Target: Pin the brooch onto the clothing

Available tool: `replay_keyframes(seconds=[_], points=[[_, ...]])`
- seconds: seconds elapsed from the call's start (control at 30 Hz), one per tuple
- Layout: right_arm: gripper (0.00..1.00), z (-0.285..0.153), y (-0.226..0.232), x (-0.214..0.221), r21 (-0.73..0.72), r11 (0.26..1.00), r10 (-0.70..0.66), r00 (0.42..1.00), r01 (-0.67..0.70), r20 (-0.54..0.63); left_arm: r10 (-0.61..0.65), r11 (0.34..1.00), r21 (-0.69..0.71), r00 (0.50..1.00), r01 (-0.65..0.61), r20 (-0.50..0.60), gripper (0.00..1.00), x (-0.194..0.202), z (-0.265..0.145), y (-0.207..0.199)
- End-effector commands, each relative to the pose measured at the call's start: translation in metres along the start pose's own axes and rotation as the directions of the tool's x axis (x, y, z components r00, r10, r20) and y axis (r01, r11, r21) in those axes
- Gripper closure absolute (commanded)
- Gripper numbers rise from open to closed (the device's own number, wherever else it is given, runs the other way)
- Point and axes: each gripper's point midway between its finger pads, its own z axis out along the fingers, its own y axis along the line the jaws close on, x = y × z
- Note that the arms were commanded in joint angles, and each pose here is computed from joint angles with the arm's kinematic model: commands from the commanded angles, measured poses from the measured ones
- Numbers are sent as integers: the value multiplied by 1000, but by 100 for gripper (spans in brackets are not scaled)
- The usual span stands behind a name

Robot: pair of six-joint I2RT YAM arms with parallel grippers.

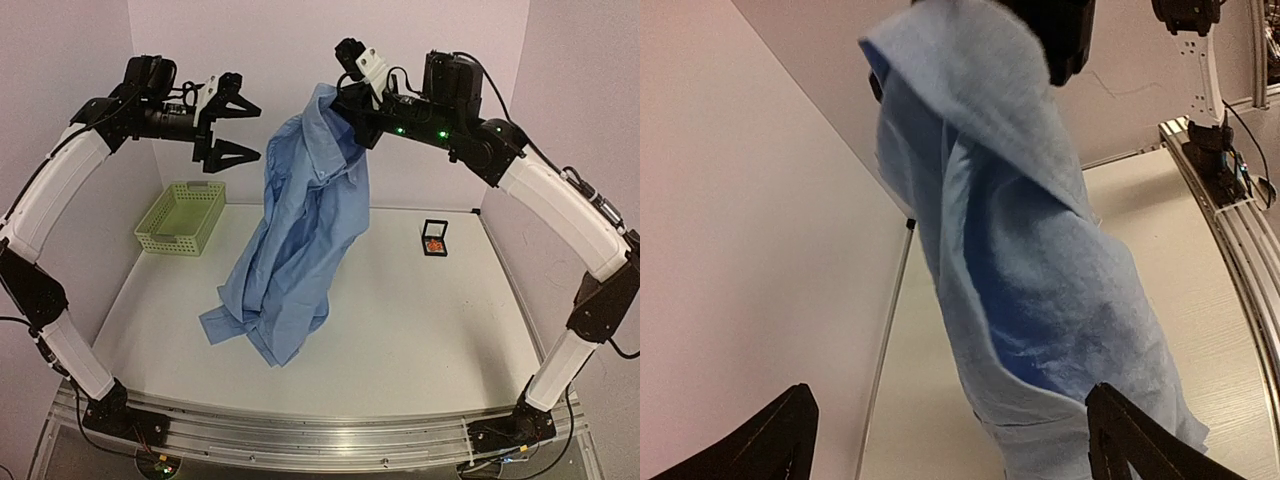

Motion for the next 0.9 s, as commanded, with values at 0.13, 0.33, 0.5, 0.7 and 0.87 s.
replay_keyframes(seconds=[0.13,0.33,0.5,0.7,0.87], points=[[100,14,0,-23,94,990,-108,994,110,-21,-166,986,-19,986,166,0,16,-10,30,5],[100,16,-11,-23,185,979,-76,995,86,-57,-193,981,-33,981,193,13,18,-17,23,1],[100,11,-28,-25,270,962,-33,997,51,-72,-240,968,-67,971,240,3,22,-16,17,1],[100,9,-18,-44,247,968,-27,999,32,-24,-314,920,-274,945,280,-88,43,26,31,41],[100,8,-15,-45,251,968,-15,1000,21,-23,-327,914,-295,937,280,-123,43,40,44,44]])
